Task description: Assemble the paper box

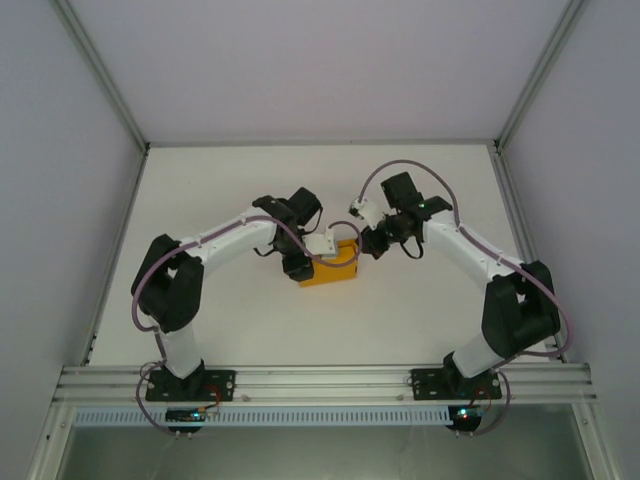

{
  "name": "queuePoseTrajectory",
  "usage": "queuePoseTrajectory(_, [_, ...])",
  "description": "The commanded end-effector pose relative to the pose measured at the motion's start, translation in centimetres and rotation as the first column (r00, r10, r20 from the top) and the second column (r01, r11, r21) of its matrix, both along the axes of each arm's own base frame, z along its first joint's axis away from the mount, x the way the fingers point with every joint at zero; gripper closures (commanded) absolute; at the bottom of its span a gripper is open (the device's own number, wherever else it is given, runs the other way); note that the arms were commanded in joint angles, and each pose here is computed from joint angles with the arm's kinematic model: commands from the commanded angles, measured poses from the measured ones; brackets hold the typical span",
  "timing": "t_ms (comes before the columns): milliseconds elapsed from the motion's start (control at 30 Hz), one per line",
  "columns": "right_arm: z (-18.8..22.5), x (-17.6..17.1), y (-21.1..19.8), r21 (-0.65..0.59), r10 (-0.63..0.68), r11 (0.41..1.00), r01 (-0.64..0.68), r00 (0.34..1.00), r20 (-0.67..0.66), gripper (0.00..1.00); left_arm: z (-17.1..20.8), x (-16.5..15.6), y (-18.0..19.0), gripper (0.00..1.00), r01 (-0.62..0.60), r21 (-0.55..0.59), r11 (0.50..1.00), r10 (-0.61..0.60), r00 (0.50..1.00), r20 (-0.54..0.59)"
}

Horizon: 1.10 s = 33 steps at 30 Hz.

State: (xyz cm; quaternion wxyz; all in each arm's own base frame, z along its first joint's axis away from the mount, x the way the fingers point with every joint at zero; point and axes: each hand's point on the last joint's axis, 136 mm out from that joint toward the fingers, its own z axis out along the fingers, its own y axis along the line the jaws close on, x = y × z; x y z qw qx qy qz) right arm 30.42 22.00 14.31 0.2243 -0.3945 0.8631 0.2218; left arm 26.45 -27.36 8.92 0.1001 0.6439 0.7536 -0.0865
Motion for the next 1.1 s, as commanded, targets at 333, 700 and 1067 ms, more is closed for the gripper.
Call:
queuePoseTrajectory(333, [1.2,1.0,0.6,0.108,-0.512,0.825,0.555,0.814,-0.274,1.0,-0.3,-0.1,-0.1,0.51,-0.016,0.002,1.0,0.016,1.0,-0.006])
queuePoseTrajectory(700, [-0.5,0.1,-0.1,0.125,-0.478,0.876,0.466,0.874,0.084,1.0,-0.4,-0.1,0.0,0.51,-0.017,-0.005,1.0,0.017,1.0,0.003])
queuePoseTrajectory(1067, [-1.4,-0.4,0.7,0.15,-0.46,0.887,0.436,0.86,0.221,1.0,1.0,0.4,-0.7,0.38,-0.027,-0.059,0.998,0.029,0.999,0.034])
